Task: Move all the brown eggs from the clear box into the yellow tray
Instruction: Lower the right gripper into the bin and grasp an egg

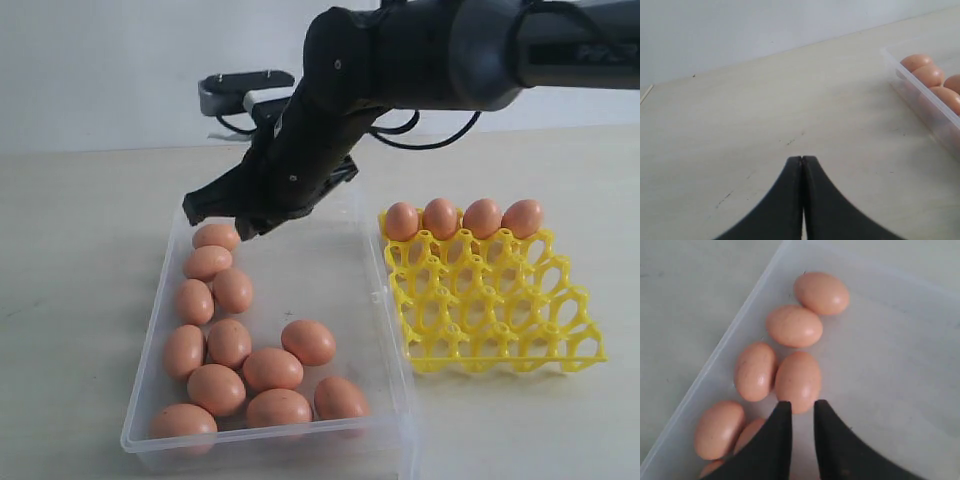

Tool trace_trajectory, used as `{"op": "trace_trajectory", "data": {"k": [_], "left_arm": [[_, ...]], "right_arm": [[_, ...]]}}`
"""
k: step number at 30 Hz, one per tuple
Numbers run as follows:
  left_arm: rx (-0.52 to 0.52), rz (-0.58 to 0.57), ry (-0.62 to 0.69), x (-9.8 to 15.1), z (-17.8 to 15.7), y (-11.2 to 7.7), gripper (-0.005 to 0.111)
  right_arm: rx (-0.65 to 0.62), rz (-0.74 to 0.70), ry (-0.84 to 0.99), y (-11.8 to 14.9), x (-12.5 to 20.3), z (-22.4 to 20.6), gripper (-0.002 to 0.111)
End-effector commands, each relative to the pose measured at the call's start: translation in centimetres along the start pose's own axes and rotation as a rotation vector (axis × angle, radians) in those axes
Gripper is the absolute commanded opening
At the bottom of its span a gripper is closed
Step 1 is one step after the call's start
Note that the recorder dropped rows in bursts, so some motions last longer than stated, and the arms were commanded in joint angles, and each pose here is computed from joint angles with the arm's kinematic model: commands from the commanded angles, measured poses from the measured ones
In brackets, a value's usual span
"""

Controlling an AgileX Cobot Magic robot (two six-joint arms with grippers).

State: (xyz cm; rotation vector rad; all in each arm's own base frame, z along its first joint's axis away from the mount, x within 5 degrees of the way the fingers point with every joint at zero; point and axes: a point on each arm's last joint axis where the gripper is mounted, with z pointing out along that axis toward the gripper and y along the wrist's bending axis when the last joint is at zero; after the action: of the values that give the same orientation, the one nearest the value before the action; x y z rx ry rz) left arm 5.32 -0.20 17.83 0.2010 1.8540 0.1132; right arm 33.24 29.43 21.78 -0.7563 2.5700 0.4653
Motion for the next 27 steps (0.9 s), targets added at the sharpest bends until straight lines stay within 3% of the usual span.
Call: {"op": "trace_trajectory", "data": {"k": [1, 3, 6, 21, 27], "left_arm": [[0.000, -0.004, -0.017, -0.2, -0.1, 0.0, 0.000], [0.000, -0.004, -0.017, -0.2, -0.1, 0.0, 0.000], [0.000, -0.004, -0.017, -0.2, -0.1, 0.0, 0.000], [0.000, -0.004, -0.017, -0.2, -0.1, 0.0, 0.000], [0.000, -0.004, -0.017, -0.2, -0.1, 0.0, 0.000]], "right_arm": [[-0.055, 0.033, 0.087, 0.6, 0.1, 2.1, 0.048], [-0.062, 0.014, 0.099, 0.6, -0.2, 2.9, 0.062], [-0.066, 0.004, 0.116, 0.7, -0.6, 3.6, 0.069], [-0.006, -0.065, 0.156, -0.2, -1.9, 7.9, 0.069], [-0.007, -0.058, 0.194, -0.5, -1.5, 9.7, 0.063]]}}
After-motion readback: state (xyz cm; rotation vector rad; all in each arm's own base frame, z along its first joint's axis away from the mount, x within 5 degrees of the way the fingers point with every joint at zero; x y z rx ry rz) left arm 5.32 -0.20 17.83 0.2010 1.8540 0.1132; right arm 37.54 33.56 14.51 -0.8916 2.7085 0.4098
